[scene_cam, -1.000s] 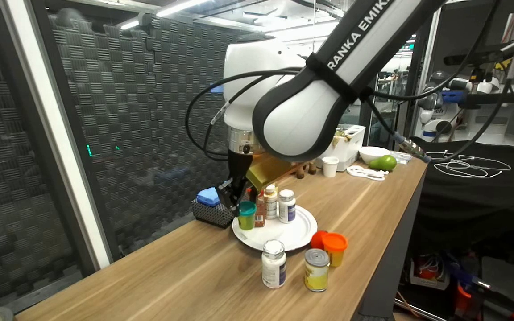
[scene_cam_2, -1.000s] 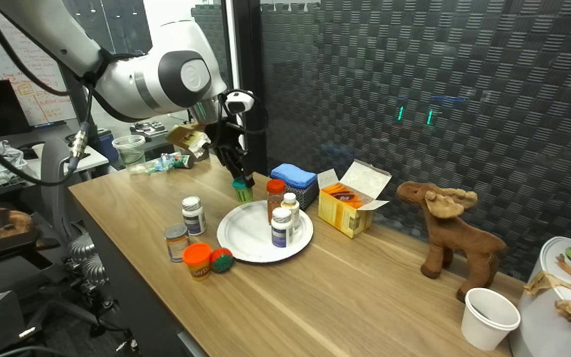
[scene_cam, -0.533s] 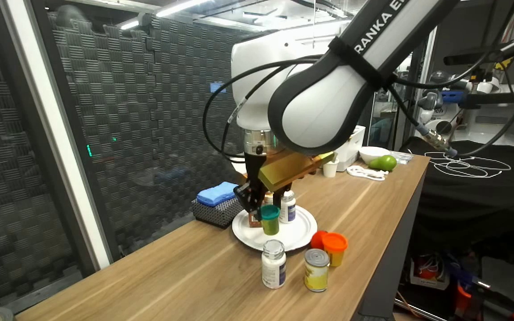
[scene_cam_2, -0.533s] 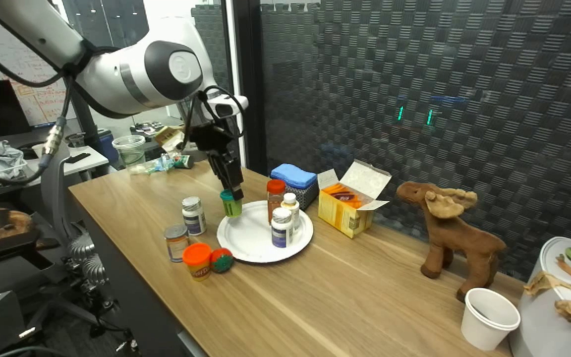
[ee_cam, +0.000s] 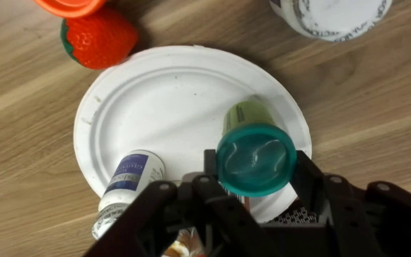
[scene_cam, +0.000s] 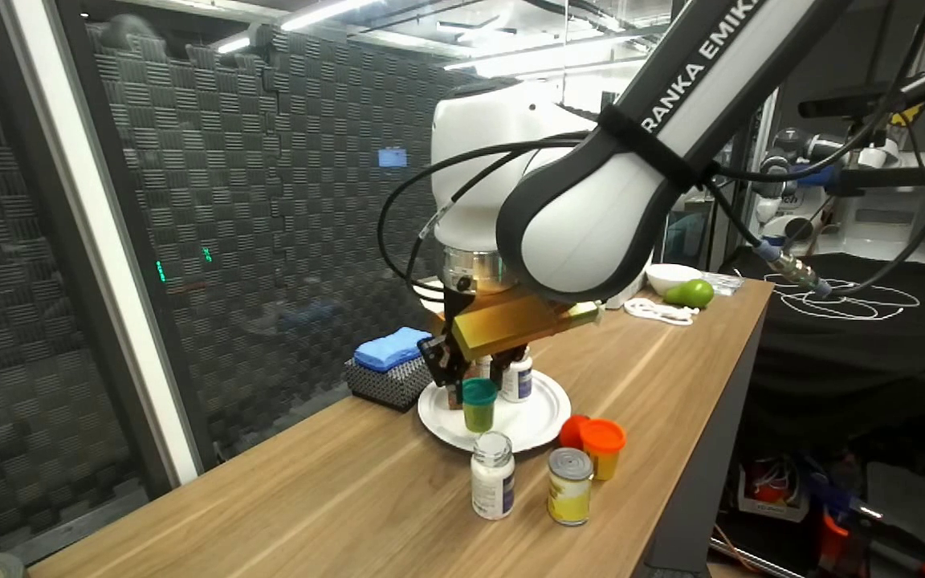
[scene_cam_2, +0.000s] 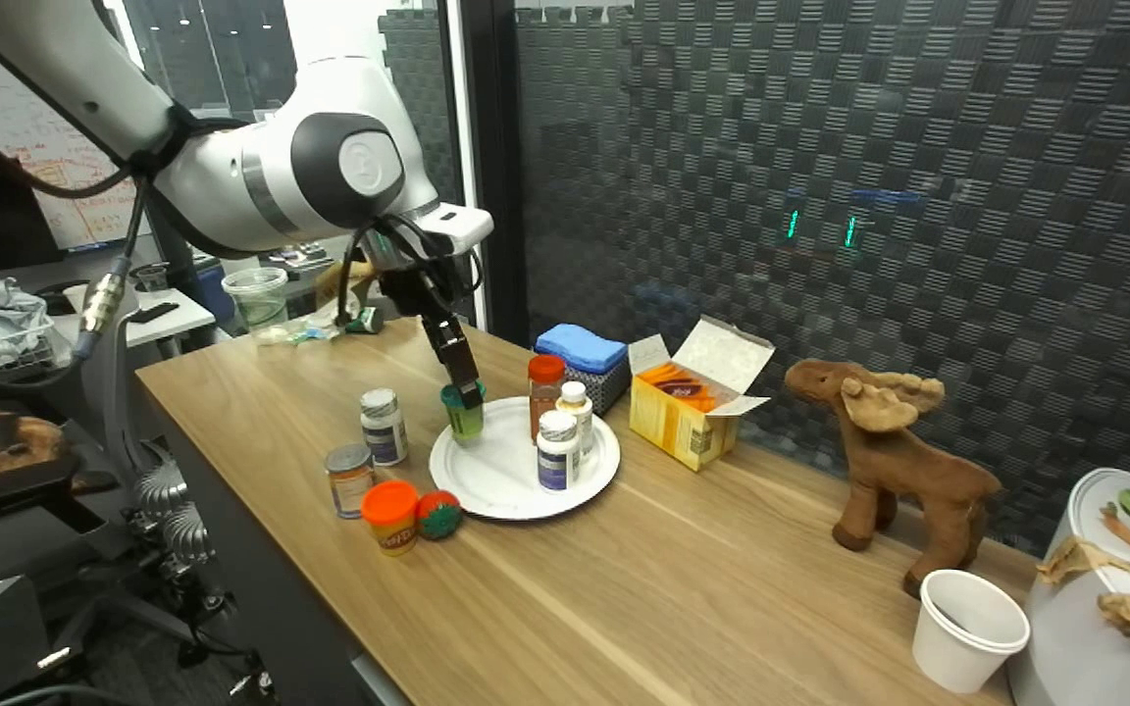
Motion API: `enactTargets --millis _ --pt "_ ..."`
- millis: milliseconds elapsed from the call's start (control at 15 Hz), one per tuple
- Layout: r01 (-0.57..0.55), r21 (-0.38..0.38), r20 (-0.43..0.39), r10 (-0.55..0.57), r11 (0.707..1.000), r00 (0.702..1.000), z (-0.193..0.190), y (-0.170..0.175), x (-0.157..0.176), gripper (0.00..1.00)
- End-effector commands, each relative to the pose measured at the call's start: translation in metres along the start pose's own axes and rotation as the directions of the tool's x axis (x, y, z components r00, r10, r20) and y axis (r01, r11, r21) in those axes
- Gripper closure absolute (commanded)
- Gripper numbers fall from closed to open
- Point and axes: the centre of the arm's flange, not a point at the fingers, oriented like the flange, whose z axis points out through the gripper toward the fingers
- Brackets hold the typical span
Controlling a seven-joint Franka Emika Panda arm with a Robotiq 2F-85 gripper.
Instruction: Put the bottles on the tray
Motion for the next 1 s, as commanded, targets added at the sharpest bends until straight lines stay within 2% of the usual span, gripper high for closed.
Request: enactTargets --millis 0,533,933 --pt "-0.058 0.05 -0.087 0.062 0.997 0.994 -0.003 -0.008 0.015 0.72" --pt "-0.078 0.008 -0.09 0.078 0.997 0.993 0.029 0.005 0.015 0.72" --pt "-0.121 0.056 -0.126 0.127 0.991 0.984 0.032 -0.003 0.025 0.72"
